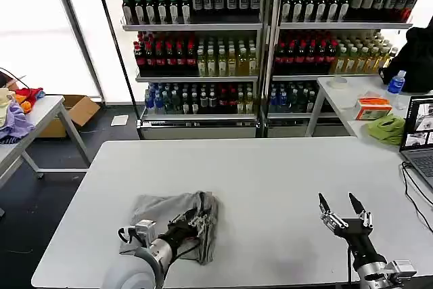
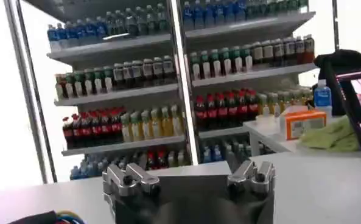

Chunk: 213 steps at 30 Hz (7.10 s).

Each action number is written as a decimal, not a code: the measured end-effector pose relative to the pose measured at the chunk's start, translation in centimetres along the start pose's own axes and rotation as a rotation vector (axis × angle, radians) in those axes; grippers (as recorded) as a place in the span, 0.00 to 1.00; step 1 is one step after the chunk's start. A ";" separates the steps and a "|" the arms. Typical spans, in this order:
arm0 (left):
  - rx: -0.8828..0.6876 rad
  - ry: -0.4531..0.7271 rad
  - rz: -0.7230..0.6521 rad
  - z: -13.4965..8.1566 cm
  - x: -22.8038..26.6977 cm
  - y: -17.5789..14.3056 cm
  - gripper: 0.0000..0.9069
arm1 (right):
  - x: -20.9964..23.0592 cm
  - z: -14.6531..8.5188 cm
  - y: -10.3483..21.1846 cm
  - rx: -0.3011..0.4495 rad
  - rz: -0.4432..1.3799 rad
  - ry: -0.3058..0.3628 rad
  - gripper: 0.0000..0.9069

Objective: Fold and organize the clothes.

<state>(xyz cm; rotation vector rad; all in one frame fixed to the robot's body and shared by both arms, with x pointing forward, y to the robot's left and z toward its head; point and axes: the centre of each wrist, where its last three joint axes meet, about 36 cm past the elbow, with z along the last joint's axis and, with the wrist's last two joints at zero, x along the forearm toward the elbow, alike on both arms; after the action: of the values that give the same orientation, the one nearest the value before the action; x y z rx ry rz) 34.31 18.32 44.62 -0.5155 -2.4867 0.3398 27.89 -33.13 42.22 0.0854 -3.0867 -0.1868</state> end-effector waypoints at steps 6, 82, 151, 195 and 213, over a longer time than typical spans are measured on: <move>-0.003 -0.039 0.011 -1.5 2.2 0.0 1.00 | 0.0 0.0 0.0 0.001 -0.002 -0.001 1.00; 0.098 -0.207 -0.407 1.1 6.1 13.9 0.02 | -0.4 0.0 -0.1 -0.009 -0.003 -0.014 1.00; 0.320 -0.317 0.381 -4.7 -0.7 -3.2 1.00 | -2.6 2.1 6.8 -0.192 -0.144 0.276 1.00; 0.186 -0.491 0.031 -3.9 5.4 4.6 1.00 | -7.4 3.9 5.8 -0.161 -0.166 0.433 0.00; 0.174 -0.477 0.019 -4.0 5.7 4.9 1.00 | -6.9 2.0 3.4 -0.059 -0.082 0.368 1.00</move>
<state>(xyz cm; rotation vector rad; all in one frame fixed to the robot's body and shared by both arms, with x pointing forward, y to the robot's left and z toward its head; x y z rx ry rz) 33.71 25.67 48.87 -0.4229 -2.8692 0.7549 34.45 -29.08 40.32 0.2171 -2.7107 -0.2358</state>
